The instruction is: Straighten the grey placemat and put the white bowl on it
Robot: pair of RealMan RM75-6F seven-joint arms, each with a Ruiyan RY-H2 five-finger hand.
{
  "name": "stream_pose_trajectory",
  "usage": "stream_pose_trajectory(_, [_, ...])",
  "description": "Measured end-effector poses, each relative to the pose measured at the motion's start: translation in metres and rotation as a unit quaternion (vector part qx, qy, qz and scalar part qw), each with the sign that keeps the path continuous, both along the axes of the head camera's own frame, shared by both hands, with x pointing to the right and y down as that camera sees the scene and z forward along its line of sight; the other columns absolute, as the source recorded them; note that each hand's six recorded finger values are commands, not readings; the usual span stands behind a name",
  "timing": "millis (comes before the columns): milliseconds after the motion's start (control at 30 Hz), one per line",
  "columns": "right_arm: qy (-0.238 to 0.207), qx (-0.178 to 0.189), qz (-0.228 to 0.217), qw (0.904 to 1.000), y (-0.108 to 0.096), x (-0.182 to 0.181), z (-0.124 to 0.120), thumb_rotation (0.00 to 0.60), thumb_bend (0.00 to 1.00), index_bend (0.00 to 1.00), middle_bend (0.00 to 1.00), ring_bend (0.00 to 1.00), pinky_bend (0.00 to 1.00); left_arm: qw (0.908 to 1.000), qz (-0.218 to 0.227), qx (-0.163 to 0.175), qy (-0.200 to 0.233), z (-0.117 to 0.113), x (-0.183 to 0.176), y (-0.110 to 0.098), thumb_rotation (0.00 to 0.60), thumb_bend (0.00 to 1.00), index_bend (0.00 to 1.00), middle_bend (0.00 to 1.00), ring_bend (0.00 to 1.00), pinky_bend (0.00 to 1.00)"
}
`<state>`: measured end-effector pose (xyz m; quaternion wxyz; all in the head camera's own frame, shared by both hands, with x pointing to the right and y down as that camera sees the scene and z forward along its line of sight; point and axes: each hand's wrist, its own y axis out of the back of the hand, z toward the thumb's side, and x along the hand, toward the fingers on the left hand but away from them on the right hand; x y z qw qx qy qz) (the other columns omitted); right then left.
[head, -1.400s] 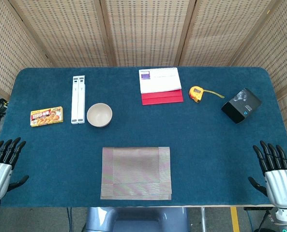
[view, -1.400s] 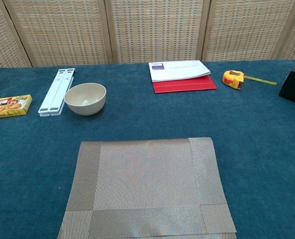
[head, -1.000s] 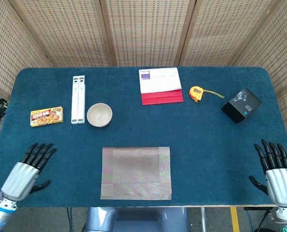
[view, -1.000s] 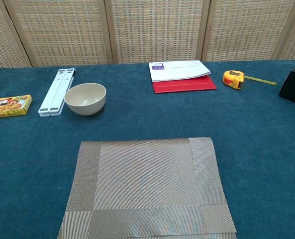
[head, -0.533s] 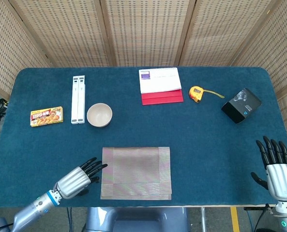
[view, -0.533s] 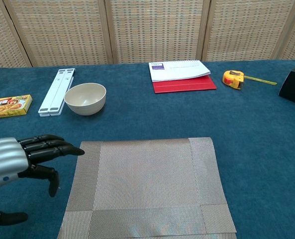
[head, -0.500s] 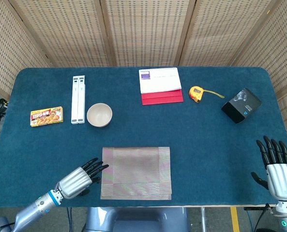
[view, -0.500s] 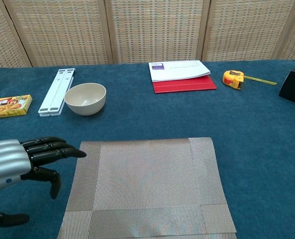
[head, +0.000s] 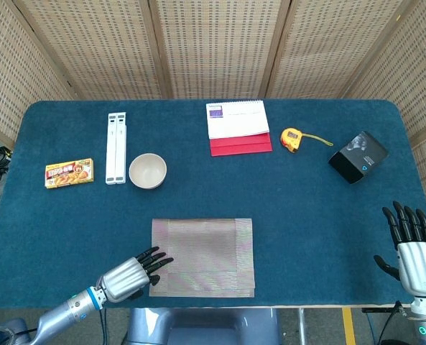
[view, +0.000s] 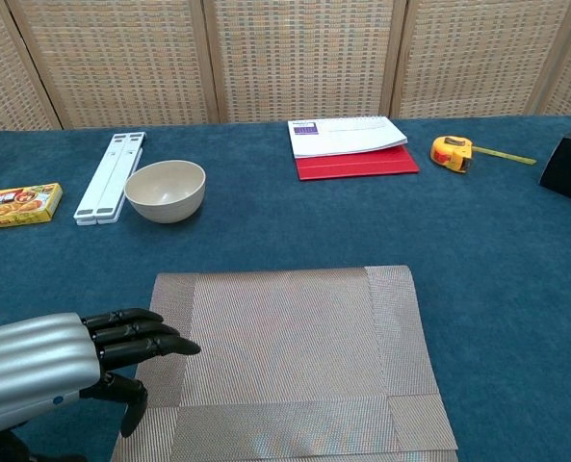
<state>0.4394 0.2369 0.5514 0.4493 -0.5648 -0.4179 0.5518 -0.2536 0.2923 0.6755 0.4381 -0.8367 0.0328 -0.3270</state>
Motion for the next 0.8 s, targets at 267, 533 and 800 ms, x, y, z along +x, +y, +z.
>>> stream_pose_trajectory(267, [-0.003, 0.001, 0.0, 1.0, 0.0, 0.001, -0.001, 0.6, 0.0, 0.0, 0.0, 0.0, 0.0, 1.0, 0.006, -0.002, -0.004, 0.007, 0.01, 0.003, 0.6, 0.29, 0.46, 0.0, 0.0, 0.0])
stream_pose_trajectory(533, [-0.005, 0.003, 0.001, 1.0, -0.001, 0.002, -0.003, 0.6, 0.0, 0.0, 0.0, 0.0, 0.0, 0.9999, 0.014, -0.002, -0.003, 0.01, 0.021, 0.004, 0.6, 0.3, 0.46, 0.0, 0.0, 0.0])
stream_pose_trajectory(800, [-0.007, 0.004, 0.002, 1.0, -0.001, 0.002, -0.004, 0.6, 0.0, 0.0, 0.0, 0.0, 0.0, 0.9997, 0.024, 0.004, -0.009, 0.013, 0.029, 0.005, 0.6, 0.35, 0.46, 0.0, 0.0, 0.0])
